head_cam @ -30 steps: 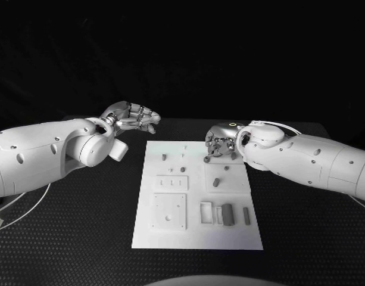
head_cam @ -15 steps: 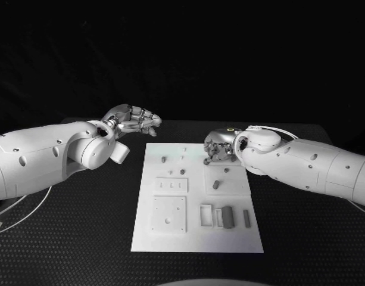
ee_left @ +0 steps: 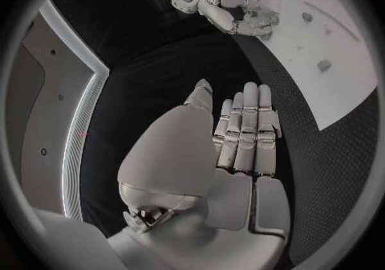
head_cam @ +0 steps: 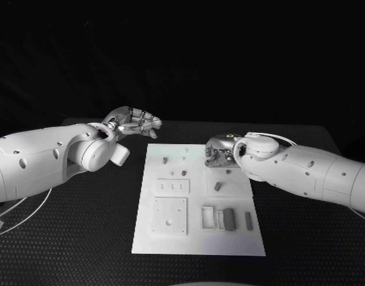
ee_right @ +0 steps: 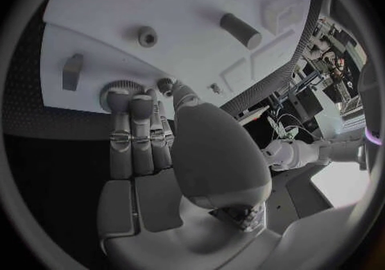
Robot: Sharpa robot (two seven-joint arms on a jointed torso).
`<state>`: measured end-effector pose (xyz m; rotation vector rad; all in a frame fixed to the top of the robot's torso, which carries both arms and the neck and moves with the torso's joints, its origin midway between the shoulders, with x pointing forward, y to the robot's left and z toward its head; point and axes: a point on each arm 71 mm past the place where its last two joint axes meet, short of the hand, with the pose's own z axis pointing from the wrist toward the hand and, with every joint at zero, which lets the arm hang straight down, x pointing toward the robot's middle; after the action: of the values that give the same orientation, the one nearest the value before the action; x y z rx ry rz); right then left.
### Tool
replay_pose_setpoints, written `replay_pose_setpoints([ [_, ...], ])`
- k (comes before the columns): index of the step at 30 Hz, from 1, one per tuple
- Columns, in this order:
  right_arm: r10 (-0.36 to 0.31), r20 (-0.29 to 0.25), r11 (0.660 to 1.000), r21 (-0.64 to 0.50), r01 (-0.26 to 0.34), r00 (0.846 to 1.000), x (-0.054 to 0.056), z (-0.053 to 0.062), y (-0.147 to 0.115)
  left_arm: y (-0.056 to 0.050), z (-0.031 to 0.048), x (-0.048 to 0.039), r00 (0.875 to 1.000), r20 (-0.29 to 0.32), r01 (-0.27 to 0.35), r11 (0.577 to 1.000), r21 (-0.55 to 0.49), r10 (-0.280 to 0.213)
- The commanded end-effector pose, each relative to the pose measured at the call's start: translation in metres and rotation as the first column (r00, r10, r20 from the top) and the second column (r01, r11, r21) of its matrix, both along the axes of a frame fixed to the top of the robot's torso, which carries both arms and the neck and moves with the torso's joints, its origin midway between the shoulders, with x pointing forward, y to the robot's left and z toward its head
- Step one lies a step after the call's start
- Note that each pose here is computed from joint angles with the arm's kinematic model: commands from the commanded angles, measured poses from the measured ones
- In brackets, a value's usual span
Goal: Assemble the parts on the task board
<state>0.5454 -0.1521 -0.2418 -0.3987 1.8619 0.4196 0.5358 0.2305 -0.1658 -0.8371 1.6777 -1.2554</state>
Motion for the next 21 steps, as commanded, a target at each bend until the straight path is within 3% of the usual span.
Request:
replay_pose_setpoints([
  [1,0.004,0.007,1.000,-0.022,-0.004,1.000,0.000,-0.001,0.002,-0.003,0.0017,-0.0002,1.000,0.003,0.016,1.000,-0.012,-0.016],
  [21,0.008,-0.009,0.999,-0.045,-0.009,1.000,-0.002,-0.012,0.005,-0.003,0.0022,0.0001,1.000,0.009,0.015,1.000,-0.014,-0.015],
])
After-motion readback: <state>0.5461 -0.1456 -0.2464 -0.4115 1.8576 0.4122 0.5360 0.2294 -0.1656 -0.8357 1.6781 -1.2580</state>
